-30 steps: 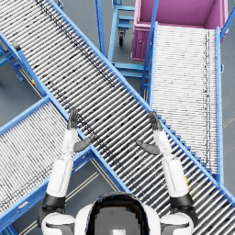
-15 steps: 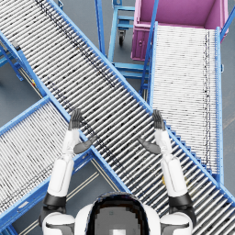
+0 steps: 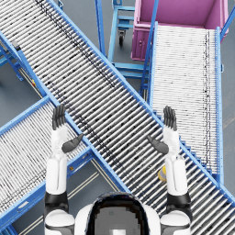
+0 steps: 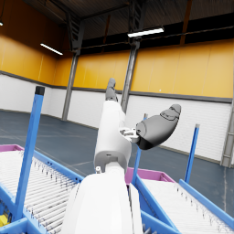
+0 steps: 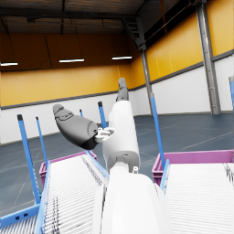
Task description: Pick up the oil and place it on the left assembly line, put the cola on the right, and keep Sprite still
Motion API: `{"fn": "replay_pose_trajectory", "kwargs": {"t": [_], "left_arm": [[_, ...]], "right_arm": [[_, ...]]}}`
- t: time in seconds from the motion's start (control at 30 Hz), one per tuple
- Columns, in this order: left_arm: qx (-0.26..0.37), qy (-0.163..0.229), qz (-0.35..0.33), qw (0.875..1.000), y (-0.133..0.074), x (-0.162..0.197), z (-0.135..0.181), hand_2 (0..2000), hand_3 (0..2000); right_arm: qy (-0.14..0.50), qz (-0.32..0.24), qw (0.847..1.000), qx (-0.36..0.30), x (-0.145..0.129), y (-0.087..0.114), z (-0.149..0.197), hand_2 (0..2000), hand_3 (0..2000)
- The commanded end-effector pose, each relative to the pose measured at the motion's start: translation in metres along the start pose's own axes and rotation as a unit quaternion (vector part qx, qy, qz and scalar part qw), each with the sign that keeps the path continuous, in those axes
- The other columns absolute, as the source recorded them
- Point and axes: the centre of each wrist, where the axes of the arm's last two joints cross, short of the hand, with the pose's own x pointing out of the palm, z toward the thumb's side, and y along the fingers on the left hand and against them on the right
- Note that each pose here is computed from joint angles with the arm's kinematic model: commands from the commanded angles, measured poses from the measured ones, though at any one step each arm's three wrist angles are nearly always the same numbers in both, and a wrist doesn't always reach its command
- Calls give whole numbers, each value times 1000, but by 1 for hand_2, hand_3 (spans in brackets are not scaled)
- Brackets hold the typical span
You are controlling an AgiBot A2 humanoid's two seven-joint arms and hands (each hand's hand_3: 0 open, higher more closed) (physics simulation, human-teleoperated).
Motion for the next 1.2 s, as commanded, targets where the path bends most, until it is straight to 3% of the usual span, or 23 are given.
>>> {"fn": "replay_pose_trajectory", "kwargs": {"t": [0.03, 0.3, 0.47, 0.6, 0.7, 1.2], "left_arm": [[26, 6, 12, 1000, 5, -7, 12, 0, 0], [51, 9, 30, 998, 5, -14, 23, 0, 0], [51, 118, 40, 991, 3, -14, 23, 0, 0], [54, 205, 44, 976, 6, -14, 24, 0, 0], [55, 240, 47, 968, 3, -14, 25, 0, 0], [46, 255, 66, 964, -18, -14, 25, 0, 0]], "right_arm": [[3, -8, 1000, -22, -4, -5, 10, 0, 0], [22, -22, 999, -33, -8, -4, 13, 0, 0], [129, -27, 991, -31, -7, -3, 11, 0, 0], [214, -28, 976, -30, -5, -3, 9, 0, 0], [249, -34, 967, -34, -7, -3, 11, 0, 0], [266, -47, 962, -27, -8, 13, 11, 0, 0]]}}
